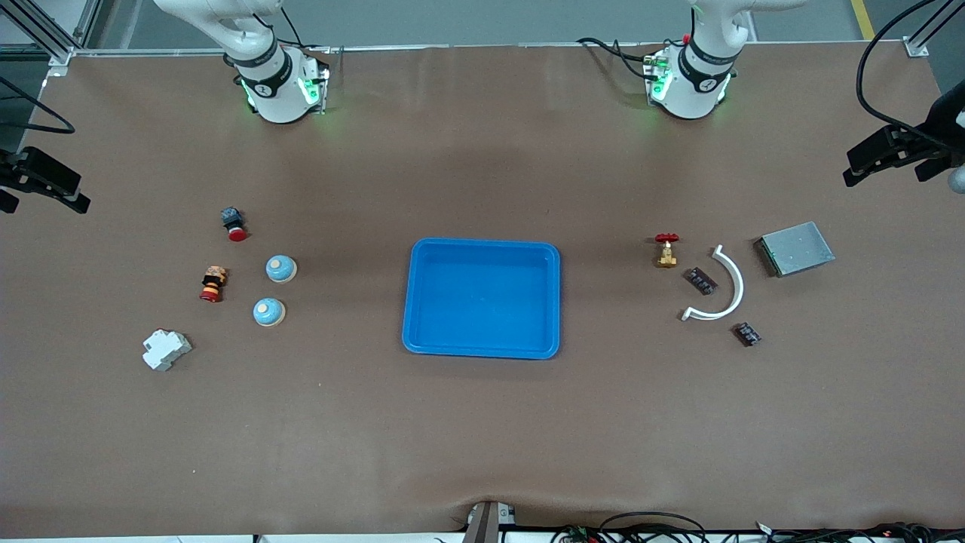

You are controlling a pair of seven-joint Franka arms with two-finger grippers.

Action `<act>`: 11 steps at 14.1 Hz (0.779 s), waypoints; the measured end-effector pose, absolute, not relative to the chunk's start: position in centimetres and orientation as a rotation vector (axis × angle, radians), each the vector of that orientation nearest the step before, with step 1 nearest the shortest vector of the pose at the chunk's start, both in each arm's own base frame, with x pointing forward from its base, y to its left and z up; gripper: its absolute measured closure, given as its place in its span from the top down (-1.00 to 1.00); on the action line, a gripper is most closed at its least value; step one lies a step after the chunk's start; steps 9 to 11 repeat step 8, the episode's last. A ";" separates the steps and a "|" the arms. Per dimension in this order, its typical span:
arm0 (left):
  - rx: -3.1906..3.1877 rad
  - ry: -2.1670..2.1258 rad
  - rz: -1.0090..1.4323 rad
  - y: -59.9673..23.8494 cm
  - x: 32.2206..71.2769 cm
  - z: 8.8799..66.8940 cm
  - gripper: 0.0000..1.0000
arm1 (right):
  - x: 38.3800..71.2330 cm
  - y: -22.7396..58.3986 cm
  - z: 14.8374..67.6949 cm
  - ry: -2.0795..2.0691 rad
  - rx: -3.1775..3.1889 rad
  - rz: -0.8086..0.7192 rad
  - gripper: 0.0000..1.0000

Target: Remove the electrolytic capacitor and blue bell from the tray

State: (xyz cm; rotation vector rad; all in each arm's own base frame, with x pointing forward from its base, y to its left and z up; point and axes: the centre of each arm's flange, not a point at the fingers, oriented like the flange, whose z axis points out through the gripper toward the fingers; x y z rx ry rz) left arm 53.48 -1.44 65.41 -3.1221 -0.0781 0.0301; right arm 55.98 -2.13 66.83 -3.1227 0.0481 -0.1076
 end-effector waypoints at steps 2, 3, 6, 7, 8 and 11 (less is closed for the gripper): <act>-3.122 -0.078 0.035 -1.4 53.5 65.4 1.00 | 55.9 -2.1 66.7 0.077 -3.122 -0.096 1.00; -3.122 -0.078 0.035 -1.4 53.4 65.4 1.00 | 55.8 -2.1 66.6 0.094 -3.121 -0.080 1.00; -3.122 -0.078 0.036 -1.4 53.4 65.4 1.00 | 55.7 -2.1 66.3 0.114 -3.121 -0.046 1.00; -3.122 -0.078 0.036 -1.4 53.4 65.4 1.00 | 55.7 -2.1 66.2 0.115 -3.121 -0.040 1.00; -3.122 -0.078 0.037 -1.4 53.4 65.4 1.00 | 55.6 -2.1 66.2 0.114 -3.121 -0.035 1.00; -3.122 -0.078 0.037 -1.4 53.4 65.4 1.00 | 55.6 -2.1 66.2 0.114 -3.121 -0.035 1.00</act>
